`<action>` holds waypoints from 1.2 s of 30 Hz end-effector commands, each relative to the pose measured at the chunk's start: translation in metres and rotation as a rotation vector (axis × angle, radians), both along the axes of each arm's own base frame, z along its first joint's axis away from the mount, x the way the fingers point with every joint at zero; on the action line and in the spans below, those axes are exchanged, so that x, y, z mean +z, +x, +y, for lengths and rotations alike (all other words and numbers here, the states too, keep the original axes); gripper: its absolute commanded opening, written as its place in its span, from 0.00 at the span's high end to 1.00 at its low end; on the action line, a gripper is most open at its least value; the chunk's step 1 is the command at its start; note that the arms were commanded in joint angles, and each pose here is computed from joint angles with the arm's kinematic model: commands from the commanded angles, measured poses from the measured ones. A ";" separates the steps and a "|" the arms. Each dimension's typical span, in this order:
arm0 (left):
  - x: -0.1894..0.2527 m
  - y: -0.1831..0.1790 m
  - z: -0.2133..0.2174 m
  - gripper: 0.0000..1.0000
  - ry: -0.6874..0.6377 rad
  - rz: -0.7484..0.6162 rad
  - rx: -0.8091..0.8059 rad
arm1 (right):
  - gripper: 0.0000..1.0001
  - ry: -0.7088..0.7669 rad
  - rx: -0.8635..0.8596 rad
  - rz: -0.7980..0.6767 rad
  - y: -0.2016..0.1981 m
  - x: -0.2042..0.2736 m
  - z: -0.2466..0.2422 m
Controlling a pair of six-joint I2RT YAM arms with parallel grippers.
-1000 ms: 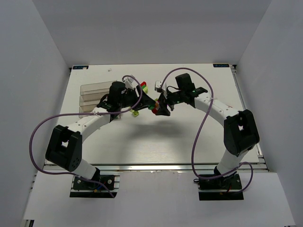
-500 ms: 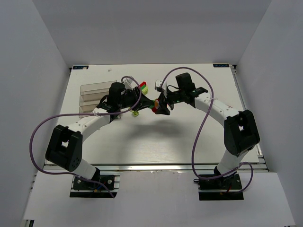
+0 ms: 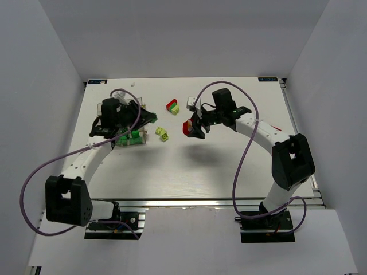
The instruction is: Sort the legos into containers by color
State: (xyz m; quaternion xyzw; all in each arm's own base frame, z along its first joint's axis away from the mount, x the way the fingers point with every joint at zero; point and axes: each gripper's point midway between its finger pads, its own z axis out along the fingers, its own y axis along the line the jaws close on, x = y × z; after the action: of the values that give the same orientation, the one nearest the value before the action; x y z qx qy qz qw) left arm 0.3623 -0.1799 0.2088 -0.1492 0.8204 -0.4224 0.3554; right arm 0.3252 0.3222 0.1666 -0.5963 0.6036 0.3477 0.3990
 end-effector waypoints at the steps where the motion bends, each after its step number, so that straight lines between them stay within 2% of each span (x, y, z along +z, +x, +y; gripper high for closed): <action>1: -0.008 -0.005 0.040 1.00 0.120 0.035 0.095 | 1.00 0.017 -0.015 -0.045 0.003 0.015 -0.004; 9: -0.053 -0.014 0.114 1.00 0.389 0.283 0.386 | 1.00 0.013 -0.023 -0.037 0.003 0.012 -0.004; 10: -0.051 -0.010 0.127 1.00 0.437 0.279 0.445 | 1.00 0.013 -0.023 -0.035 0.003 0.012 -0.004; 12: -0.058 -0.009 0.136 1.00 0.490 0.307 0.463 | 1.00 0.016 -0.022 -0.034 0.003 0.013 -0.004; 15: -0.055 0.001 0.150 1.00 0.544 0.283 0.498 | 1.00 0.017 -0.022 -0.037 0.003 0.014 -0.003; 21: -0.076 0.015 0.170 1.00 0.618 0.322 0.532 | 1.00 0.021 -0.028 -0.034 0.003 0.015 -0.002; 24: -0.086 0.022 0.178 0.92 0.652 0.333 0.538 | 1.00 0.017 -0.032 -0.033 0.003 0.014 -0.002; 29: -0.093 0.033 0.184 0.60 0.659 0.337 0.543 | 1.00 0.013 -0.048 -0.037 0.008 0.016 0.000; 36: -0.074 0.039 0.187 0.33 0.649 0.299 0.562 | 1.00 0.019 -0.044 -0.056 0.015 0.023 0.017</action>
State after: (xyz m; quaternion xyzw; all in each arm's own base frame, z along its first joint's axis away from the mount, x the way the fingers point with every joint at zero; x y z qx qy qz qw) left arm 0.3884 -0.0004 0.1001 -0.3027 0.8995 -0.0021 0.3151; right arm 0.3291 0.3225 0.1631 -0.5836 0.6268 0.3324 0.3951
